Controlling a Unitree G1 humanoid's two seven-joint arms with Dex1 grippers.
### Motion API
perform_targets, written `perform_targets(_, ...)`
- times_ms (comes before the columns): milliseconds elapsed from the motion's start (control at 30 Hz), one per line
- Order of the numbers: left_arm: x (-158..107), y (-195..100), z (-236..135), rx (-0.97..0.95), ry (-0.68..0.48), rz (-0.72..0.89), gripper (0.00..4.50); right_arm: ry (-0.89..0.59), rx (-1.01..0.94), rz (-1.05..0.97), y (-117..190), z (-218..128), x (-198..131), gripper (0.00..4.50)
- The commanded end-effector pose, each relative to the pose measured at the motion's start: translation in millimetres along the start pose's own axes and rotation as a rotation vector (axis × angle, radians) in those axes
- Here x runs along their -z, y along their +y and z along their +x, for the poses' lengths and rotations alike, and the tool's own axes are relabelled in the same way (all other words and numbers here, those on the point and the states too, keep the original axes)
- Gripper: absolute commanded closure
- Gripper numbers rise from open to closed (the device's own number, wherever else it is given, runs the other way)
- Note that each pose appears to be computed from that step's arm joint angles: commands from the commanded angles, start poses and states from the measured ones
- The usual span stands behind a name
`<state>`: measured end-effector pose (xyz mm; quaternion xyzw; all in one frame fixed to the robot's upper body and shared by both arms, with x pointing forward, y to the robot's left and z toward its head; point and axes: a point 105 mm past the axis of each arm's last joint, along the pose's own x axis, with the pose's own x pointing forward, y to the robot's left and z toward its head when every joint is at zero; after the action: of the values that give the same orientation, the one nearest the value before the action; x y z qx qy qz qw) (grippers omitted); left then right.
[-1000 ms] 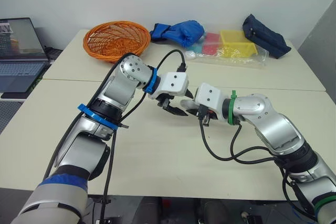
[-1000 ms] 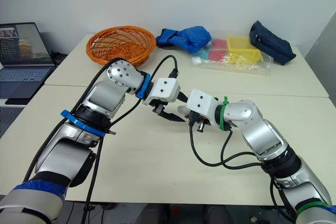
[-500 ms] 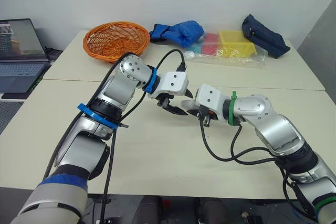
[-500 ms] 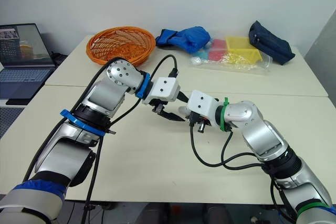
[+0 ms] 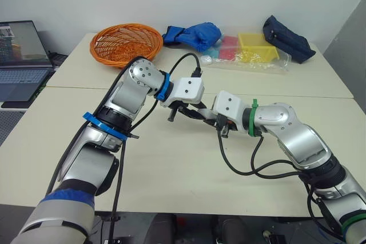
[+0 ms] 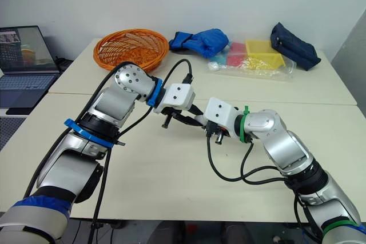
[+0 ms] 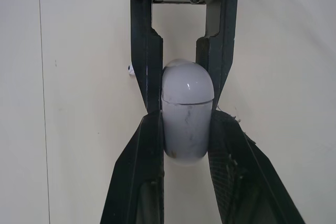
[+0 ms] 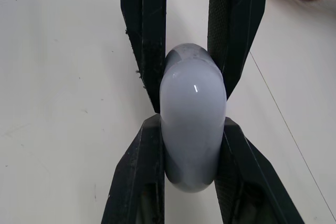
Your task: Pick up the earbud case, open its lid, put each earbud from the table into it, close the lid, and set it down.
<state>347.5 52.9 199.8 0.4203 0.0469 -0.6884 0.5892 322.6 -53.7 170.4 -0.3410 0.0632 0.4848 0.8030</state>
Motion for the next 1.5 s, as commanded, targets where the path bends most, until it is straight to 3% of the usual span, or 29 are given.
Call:
perform_targets(33, -3, 0, -4, 0.008, 0.005, 0.01, 3.74, -0.045, 0.04, -0.034, -10, -9, -15, 3.69)
perform_targets(1033, -3, 4, -3, -0.02, -0.002, 0.012, 3.74, -0.026, 0.044, -0.037, -14, -9, -9, 3.69)
perform_targets(1233, -4, 5, -3, -0.029, -0.023, -0.019, 3.74, -0.039, 0.041, -0.029, -15, -12, -11, 1.63)
perform_targets(1367, 1, -1, -3, -0.019, -0.149, -0.171, 3.74, -0.058, 0.008, 0.01, -11, -34, -13, 0.23)
perform_targets(1500, 0, -8, -12, 0.001, -0.283, -0.3, 3.74, -0.147, -0.028, 0.154, -8, -62, -22, 0.07)
